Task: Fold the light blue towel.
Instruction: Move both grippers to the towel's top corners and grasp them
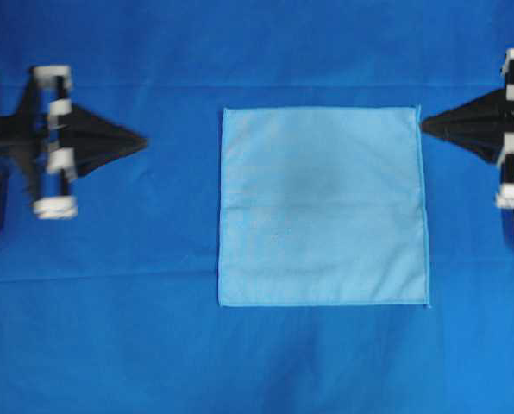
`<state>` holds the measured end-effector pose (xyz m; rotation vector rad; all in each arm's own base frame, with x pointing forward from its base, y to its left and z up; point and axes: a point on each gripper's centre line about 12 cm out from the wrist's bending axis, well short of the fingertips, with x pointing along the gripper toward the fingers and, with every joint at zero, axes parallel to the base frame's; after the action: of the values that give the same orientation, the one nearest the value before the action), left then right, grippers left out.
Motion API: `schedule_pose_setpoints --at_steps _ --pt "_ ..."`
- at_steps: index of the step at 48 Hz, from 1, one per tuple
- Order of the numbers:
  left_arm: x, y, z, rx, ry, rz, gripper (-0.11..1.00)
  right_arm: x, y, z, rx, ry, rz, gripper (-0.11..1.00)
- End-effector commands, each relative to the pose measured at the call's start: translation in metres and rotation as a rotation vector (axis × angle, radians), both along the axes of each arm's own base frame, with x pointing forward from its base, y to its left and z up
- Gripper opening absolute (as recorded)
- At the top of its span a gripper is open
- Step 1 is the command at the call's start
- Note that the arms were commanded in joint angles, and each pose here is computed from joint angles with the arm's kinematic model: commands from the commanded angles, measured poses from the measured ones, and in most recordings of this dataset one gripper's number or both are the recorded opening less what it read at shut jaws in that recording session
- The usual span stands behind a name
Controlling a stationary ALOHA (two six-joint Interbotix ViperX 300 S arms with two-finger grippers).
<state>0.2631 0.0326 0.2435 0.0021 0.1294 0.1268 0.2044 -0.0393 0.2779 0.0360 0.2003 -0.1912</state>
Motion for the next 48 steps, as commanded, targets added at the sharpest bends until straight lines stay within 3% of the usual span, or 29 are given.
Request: schedule_pose_setpoints --at_steps 1,10,16,18,22,25,29,48 --pt "0.019 0.016 0.0 0.001 0.016 0.046 0.0 0.001 -0.015 -0.003 0.017 0.042 -0.072 0.0" --pt "0.048 0.043 -0.027 -0.016 0.119 0.116 0.04 -0.001 -0.048 -0.038 0.079 0.225 -0.219 0.01" --pt "0.067 0.063 -0.051 -0.035 0.197 0.157 0.39 -0.003 -0.072 -0.069 0.136 0.354 -0.313 0.03" --pt "0.071 0.068 -0.058 -0.041 0.221 0.169 0.52 -0.002 -0.078 -0.078 0.152 0.389 -0.333 0.1" --pt "0.078 0.08 -0.076 -0.058 0.282 0.194 0.76 -0.001 -0.088 -0.097 0.173 0.456 -0.361 0.34" --pt "0.084 0.086 -0.087 -0.066 0.31 0.204 0.85 0.0 -0.093 -0.109 0.18 0.493 -0.369 0.53" --pt "0.091 0.091 -0.097 -0.073 0.335 0.211 0.85 0.003 -0.097 -0.125 0.19 0.536 -0.37 0.66" --pt "0.102 0.118 -0.153 -0.103 0.458 0.257 0.85 0.005 -0.111 -0.173 0.239 0.642 -0.395 0.63"
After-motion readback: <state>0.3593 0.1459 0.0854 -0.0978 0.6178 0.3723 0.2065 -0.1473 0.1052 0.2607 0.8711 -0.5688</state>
